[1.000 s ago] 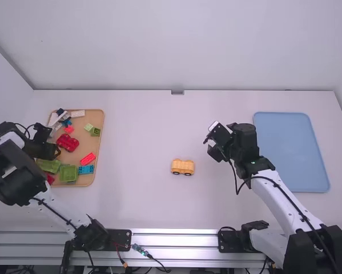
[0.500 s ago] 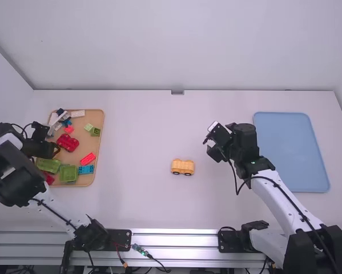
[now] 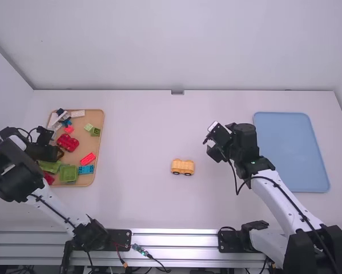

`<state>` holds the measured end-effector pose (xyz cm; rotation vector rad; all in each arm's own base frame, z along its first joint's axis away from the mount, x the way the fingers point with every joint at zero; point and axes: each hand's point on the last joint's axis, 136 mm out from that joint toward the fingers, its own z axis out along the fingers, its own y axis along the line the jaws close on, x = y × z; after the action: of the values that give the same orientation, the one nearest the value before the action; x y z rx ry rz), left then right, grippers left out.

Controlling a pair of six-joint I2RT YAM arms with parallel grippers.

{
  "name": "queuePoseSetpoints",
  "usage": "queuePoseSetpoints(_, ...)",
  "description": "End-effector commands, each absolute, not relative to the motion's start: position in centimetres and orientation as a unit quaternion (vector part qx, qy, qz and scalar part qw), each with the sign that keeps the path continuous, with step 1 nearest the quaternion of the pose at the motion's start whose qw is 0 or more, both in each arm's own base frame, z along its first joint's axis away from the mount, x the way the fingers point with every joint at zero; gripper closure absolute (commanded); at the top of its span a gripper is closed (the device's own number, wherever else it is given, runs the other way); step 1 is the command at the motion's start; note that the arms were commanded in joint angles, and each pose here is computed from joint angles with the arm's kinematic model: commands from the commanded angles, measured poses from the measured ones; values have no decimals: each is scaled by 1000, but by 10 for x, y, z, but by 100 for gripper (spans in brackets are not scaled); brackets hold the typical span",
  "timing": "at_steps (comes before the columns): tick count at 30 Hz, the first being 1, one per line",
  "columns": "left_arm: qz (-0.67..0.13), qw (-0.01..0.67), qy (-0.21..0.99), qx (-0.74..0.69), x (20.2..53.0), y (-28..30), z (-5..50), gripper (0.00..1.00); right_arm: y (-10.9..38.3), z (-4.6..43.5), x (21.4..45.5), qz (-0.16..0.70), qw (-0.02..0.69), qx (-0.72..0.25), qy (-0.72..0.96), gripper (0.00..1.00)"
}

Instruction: Assemble lego blocks to make yellow taxi

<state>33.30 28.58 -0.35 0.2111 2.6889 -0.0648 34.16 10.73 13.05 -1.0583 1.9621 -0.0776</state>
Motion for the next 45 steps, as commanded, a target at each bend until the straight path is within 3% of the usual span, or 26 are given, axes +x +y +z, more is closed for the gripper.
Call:
queuePoseSetpoints(1, -18, 204, 976, 70, 328, 287, -9, 46, 107, 132, 340, -28, 442, -424, 790, 1)
queuePoseSetpoints(5, -11, 194, 979, 69, 328, 287, -11, 48, 107, 132, 340, -29, 442, -425, 789, 1)
queuePoseSetpoints(9, -6, 193, 979, 66, 331, 288, -11, 58, 107, 131, 340, -28, 442, -423, 790, 1)
queuePoseSetpoints(16, 12, 171, 982, 82, 336, 283, -13, 60, 107, 131, 339, -28, 441, -424, 791, 1)
queuePoseSetpoints(19, 14, 170, 982, 84, 337, 282, -13, 70, 107, 131, 339, -28, 441, -424, 791, 1)
queuePoseSetpoints(27, 21, 161, 984, 74, 330, 289, -14, 74, 107, 131, 339, -28, 441, -424, 791, 1)
queuePoseSetpoints(31, 20, 150, 986, 69, 333, 288, -7, 98, 107, 131, 339, -28, 441, -424, 791, 1)
queuePoseSetpoints(35, -5, 156, 985, 70, 339, 282, 10, 96, 107, 131, 339, -28, 441, -424, 791, 1)
queuePoseSetpoints(38, -26, 163, 984, 70, 343, 280, 32, 71, 107, 132, 340, -28, 443, -423, 790, 1)
queuePoseSetpoints(39, -33, 166, 983, 71, 346, 278, 38, 76, 107, 132, 340, -28, 443, -424, 790, 1)
queuePoseSetpoints(40, -39, 169, 982, 71, 348, 277, 45, 98, 107, 132, 340, -29, 443, -423, 790, 1)
queuePoseSetpoints(45, -72, 200, 976, 36, 362, 271, 78, 98, 107, 133, 341, -30, 446, -424, 788, 1)
